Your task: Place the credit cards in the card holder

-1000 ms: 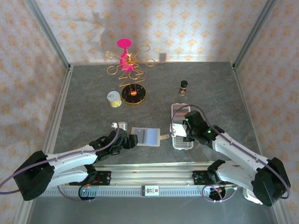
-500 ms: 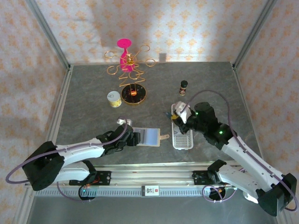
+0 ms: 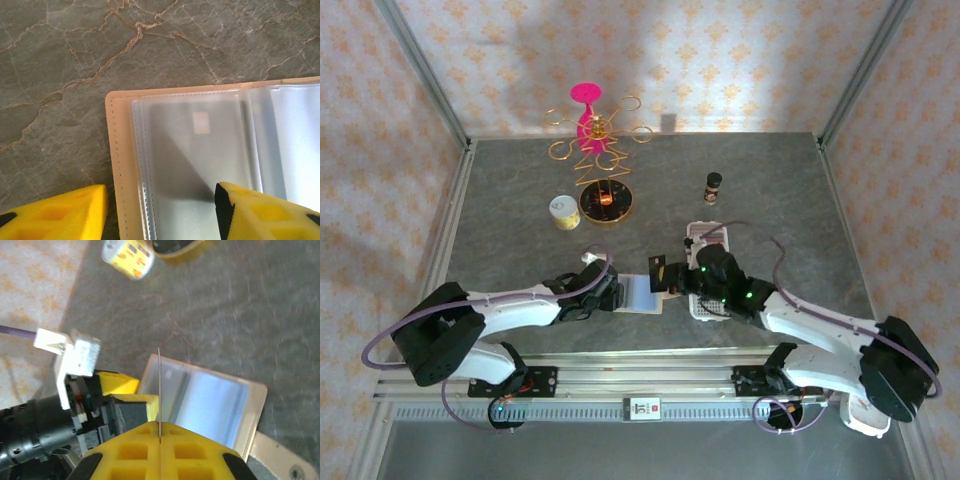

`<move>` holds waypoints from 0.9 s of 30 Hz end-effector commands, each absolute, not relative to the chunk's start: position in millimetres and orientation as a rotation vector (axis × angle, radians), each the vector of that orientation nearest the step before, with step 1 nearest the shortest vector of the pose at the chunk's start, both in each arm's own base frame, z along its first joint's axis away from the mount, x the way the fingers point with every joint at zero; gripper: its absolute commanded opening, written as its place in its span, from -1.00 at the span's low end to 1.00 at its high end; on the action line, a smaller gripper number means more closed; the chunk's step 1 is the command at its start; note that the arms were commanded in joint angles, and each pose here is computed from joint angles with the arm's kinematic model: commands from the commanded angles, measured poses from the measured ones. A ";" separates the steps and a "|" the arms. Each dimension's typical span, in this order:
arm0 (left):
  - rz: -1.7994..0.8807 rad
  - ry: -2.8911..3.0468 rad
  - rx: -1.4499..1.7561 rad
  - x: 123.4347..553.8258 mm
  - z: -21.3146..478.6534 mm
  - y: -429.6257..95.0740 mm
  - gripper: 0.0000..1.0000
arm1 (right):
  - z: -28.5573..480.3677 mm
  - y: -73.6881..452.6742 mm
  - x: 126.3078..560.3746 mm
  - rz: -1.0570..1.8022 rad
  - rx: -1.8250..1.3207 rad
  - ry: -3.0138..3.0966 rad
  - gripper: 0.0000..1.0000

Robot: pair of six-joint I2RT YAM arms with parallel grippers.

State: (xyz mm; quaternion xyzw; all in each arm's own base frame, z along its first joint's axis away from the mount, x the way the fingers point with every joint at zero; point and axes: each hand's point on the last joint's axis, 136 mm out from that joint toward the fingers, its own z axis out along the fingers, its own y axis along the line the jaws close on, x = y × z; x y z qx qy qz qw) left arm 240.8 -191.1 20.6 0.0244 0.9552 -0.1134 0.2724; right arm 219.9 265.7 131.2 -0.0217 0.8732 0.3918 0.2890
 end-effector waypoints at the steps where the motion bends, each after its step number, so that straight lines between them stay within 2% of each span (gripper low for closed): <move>1: -0.254 2.603 0.076 239.1 14.9 -184.8 0.18 | 142.7 280.7 231.0 1.156 0.183 2.236 -1.00; 9: -0.275 2.612 0.054 233.9 8.9 -183.1 -0.09 | 99.7 321.1 228.2 1.115 0.232 2.338 -1.00; 27: -0.316 2.622 0.015 224.0 1.3 -178.8 -0.12 | 54.4 325.2 236.5 1.021 0.362 2.363 -1.00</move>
